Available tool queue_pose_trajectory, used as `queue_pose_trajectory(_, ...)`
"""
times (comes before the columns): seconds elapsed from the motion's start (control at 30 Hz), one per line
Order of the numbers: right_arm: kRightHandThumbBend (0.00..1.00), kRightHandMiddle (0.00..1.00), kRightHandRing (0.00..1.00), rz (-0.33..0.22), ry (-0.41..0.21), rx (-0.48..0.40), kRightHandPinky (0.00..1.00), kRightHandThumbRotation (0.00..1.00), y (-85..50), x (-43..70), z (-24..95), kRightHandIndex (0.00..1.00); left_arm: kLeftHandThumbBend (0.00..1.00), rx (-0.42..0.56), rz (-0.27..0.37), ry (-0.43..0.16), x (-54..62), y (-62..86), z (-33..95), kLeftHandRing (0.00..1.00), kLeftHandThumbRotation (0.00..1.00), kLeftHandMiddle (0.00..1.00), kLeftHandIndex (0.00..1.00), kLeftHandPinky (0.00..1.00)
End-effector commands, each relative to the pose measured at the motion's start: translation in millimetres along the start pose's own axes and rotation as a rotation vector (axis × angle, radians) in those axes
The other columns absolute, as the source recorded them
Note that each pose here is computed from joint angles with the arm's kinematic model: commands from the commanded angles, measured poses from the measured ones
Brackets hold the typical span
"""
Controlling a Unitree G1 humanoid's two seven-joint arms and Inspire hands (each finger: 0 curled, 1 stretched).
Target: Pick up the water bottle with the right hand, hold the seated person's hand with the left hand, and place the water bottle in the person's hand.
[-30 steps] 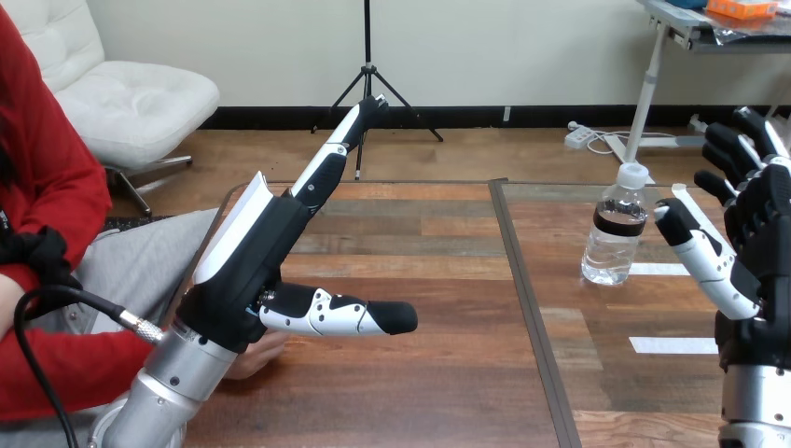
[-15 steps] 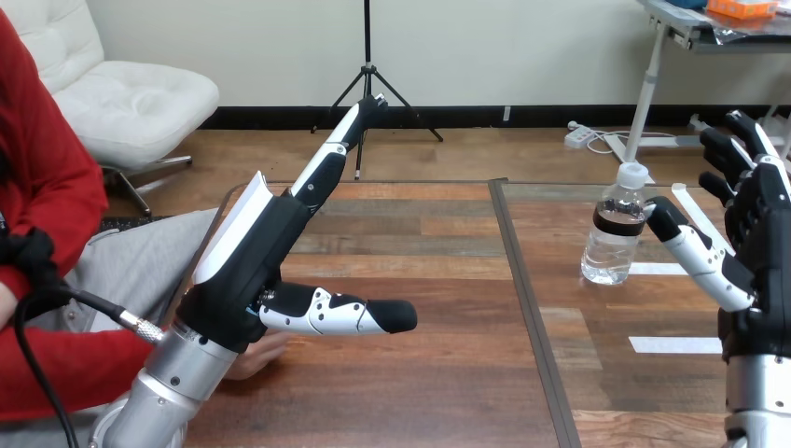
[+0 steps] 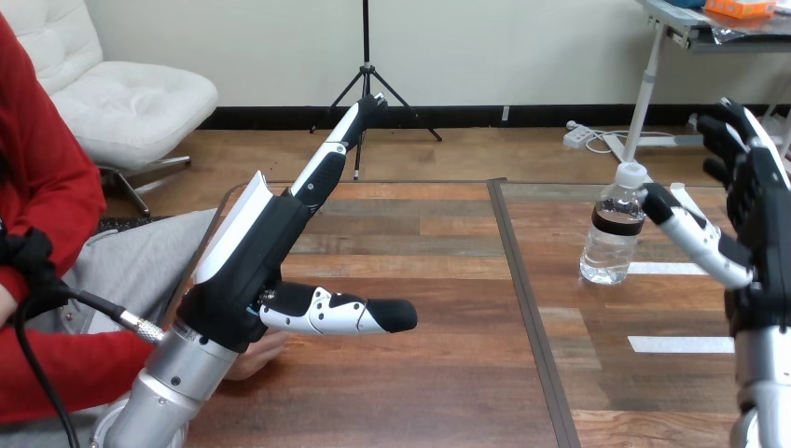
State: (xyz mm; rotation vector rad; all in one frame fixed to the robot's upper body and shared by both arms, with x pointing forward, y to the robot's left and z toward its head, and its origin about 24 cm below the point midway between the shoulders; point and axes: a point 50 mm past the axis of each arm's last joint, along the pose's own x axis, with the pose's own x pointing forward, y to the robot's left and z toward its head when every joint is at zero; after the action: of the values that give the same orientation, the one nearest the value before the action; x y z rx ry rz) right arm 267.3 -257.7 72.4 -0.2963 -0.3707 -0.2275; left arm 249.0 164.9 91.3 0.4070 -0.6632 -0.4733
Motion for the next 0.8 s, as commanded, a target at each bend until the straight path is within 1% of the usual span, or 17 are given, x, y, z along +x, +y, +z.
queue_pose_trajectory(0.0,1.00,0.87,0.91,0.035,-0.102,-0.059,0.93,0.50,-1.6,38.5,24.0,0.89,1.00,0.019,0.025,-0.060,11.8,6.2,8.1,1.00,0.56,1.00,1.00,1.00)
queue_pose_trajectory(0.07,1.00,0.86,0.91,0.042,-0.099,-0.086,0.93,0.51,-2.8,42.2,24.5,0.89,1.00,0.018,0.024,-0.062,12.0,5.9,8.3,1.00,0.56,1.00,1.00,1.00)
queue_pose_trajectory(0.2,1.00,0.87,0.91,0.070,-0.096,-0.165,0.93,0.52,-5.7,52.9,26.3,0.89,1.00,0.022,0.025,-0.065,12.0,5.3,8.7,1.00,0.55,1.00,1.00,1.00)
queue_pose_trajectory(0.27,1.00,0.87,0.91,0.080,-0.097,-0.186,0.93,0.52,-6.6,56.6,27.0,0.89,1.00,0.022,0.027,-0.065,11.8,5.1,9.0,1.00,0.55,1.00,1.00,1.00)
queue_pose_trajectory(0.3,1.00,0.87,0.91,0.092,-0.097,-0.208,0.93,0.53,-7.3,61.0,27.9,0.89,1.00,0.020,0.027,-0.064,11.7,4.8,9.2,1.00,0.55,1.00,1.00,1.00)
queue_pose_trajectory(0.5,1.00,0.87,0.90,0.126,-0.080,-0.281,0.93,0.52,-8.8,76.7,29.9,0.89,1.00,0.016,0.028,-0.062,11.2,3.5,9.5,1.00,0.55,1.00,1.00,1.00)
queue_pose_trajectory(0.6,1.00,0.86,0.90,0.138,-0.070,-0.317,0.91,0.52,-8.5,83.6,30.6,0.89,1.00,0.018,0.026,-0.063,11.1,3.1,9.5,1.00,0.55,1.00,1.00,1.00)
queue_pose_trajectory(0.77,1.00,0.85,0.88,0.156,-0.057,-0.351,0.86,0.52,-7.1,93.1,31.3,0.88,1.00,0.015,0.026,-0.063,10.8,2.3,9.7,1.00,0.55,1.00,1.00,1.00)
